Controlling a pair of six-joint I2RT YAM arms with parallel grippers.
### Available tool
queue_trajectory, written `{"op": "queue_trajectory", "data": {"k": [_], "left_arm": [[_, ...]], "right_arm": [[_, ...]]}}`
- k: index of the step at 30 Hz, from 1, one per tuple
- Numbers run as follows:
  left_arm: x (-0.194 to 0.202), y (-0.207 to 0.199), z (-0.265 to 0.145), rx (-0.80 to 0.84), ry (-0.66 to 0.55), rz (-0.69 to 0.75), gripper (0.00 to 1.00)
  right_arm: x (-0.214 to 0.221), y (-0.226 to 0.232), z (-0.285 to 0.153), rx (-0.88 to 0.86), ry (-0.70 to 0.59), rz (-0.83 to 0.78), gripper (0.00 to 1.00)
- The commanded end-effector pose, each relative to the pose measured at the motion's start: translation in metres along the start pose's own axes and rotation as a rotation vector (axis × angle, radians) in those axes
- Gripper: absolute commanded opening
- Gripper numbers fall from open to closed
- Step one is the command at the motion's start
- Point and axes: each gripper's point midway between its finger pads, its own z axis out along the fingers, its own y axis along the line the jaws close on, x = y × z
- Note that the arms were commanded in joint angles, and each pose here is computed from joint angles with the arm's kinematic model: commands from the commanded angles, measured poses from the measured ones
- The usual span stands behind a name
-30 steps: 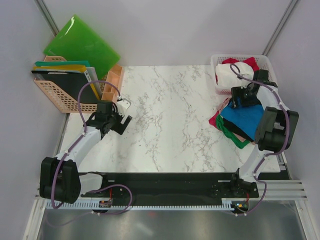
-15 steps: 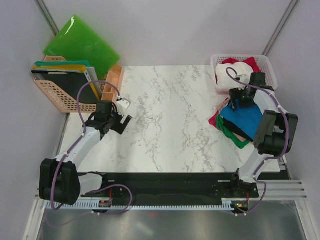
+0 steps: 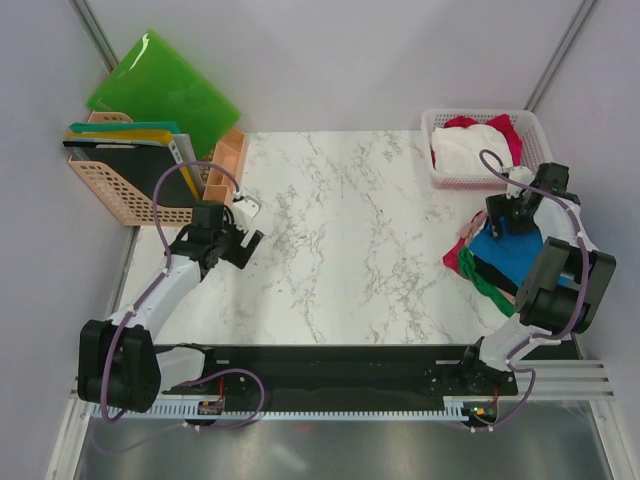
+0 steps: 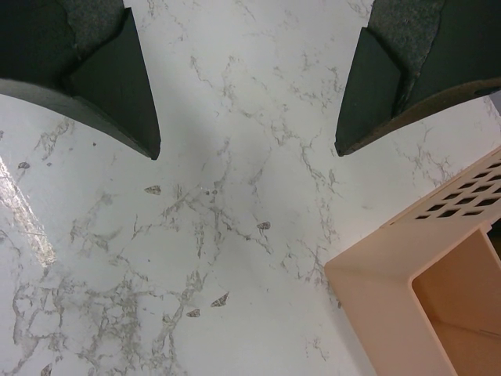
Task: Fold and stack the t-shirts
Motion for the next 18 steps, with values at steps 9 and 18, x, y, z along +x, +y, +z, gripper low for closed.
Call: {"op": "queue_trajectory", "data": {"k": [9,18], "left_arm": [[-0.012,0.0,-0.001,0.01,-0.051,-0.032,1.0],[-0.008,0.0,-0.005,-0.006,-0.055,-0.025,1.0]], "right_arm": [[0.098,-0.012,-0.037,-0.057,0.326,-0.049,0.86],[0.143,0.025,-0.043,-0.143,0.384,-0.204,0.82]]}}
